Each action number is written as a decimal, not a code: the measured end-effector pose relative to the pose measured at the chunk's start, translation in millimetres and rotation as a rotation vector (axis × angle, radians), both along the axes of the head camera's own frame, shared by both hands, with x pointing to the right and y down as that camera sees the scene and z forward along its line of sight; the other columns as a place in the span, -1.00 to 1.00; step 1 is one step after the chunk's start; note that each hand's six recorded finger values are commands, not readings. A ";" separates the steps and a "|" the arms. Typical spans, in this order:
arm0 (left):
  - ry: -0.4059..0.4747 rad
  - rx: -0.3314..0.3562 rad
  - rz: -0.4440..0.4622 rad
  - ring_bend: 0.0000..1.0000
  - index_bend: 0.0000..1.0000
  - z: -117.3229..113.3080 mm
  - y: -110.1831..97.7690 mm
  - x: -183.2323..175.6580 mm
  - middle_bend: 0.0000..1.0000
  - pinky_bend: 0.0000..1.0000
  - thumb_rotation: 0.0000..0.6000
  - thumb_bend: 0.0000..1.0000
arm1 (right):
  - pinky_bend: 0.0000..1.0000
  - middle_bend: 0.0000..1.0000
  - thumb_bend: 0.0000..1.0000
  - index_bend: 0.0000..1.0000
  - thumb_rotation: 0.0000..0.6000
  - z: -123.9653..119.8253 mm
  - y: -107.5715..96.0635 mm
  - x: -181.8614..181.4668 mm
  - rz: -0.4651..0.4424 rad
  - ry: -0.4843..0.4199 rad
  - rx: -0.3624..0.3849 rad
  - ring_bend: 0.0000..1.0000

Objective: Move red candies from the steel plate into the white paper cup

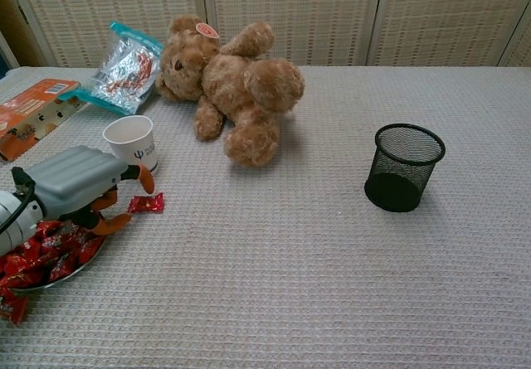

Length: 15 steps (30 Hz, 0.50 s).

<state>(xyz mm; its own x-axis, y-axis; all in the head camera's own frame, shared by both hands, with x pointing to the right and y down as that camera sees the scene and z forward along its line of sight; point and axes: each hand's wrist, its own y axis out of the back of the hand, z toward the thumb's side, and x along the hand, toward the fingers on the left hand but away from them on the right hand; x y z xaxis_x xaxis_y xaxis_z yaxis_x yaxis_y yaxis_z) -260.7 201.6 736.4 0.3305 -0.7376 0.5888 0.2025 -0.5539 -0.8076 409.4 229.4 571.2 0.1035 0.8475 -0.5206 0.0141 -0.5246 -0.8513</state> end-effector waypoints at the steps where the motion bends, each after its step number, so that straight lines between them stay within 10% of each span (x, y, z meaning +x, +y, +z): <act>1: -0.003 0.003 0.001 0.96 -0.36 0.8 -0.6 0.5 1.00 1.00 1.00 -0.22 | -1.00 -1.00 -0.97 -1.00 1.00 0.1 0.0 0.1 0.000 0.000 -0.001 -1.00; 15: -0.020 0.036 -0.008 0.96 0.05 8.3 -7.0 -0.6 1.00 1.00 1.00 -0.21 | -1.00 -1.00 -0.97 -1.00 1.00 0.2 -0.9 1.2 0.005 0.002 0.001 -1.00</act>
<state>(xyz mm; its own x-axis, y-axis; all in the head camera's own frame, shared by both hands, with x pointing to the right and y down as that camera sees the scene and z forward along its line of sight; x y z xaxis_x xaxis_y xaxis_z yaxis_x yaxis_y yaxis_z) -261.3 194.6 744.8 0.3132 -0.7613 0.5678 0.2141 -0.5259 -0.8232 410.6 228.4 571.4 0.0977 0.8484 -0.5203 0.0150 -0.5240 -0.8516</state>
